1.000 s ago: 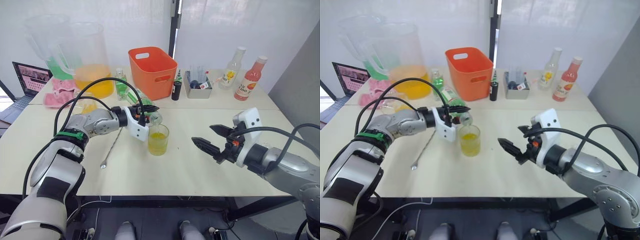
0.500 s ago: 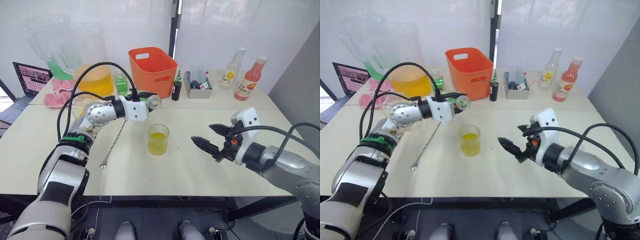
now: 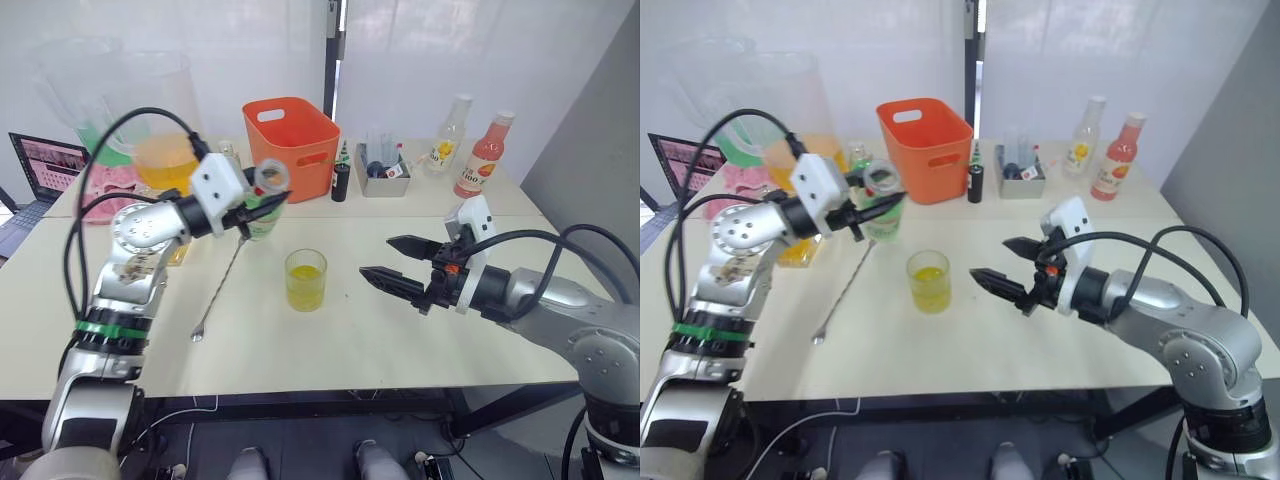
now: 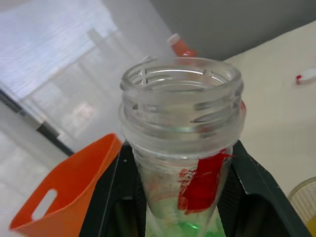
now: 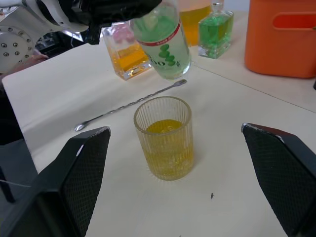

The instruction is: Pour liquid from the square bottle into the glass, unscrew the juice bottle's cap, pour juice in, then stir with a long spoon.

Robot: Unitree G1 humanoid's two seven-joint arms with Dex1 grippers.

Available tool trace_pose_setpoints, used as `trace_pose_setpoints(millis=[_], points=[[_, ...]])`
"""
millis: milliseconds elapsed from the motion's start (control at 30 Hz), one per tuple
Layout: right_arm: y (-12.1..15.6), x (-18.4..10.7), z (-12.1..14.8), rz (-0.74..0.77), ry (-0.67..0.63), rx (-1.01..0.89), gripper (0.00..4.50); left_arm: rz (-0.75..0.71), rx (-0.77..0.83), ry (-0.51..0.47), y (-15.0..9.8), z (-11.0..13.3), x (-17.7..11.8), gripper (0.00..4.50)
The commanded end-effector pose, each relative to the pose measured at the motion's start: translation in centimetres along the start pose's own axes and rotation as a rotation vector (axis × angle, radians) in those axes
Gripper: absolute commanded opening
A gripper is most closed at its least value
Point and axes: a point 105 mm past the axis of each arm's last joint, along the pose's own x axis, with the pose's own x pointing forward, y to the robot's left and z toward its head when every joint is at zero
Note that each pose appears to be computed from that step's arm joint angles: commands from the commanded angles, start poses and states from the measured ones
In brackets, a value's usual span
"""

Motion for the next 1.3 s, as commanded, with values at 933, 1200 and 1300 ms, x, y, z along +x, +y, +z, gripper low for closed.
trace_pose_setpoints(millis=[933,1200,1300], points=[[3.7,0.9,3.7,0.439,-0.069,-0.068,4.50,0.922,-0.405,0.349,8.0,-6.9,-24.2,1.26],[3.8,0.4,3.4,0.349,-0.078,-0.077,4.50,1.022,-0.461,0.357,13.0,-9.6,-22.9,1.26],[3.9,0.2,3.3,0.320,-0.084,-0.078,4.50,1.003,-0.455,0.351,14.1,-10.0,-21.6,1.26]])
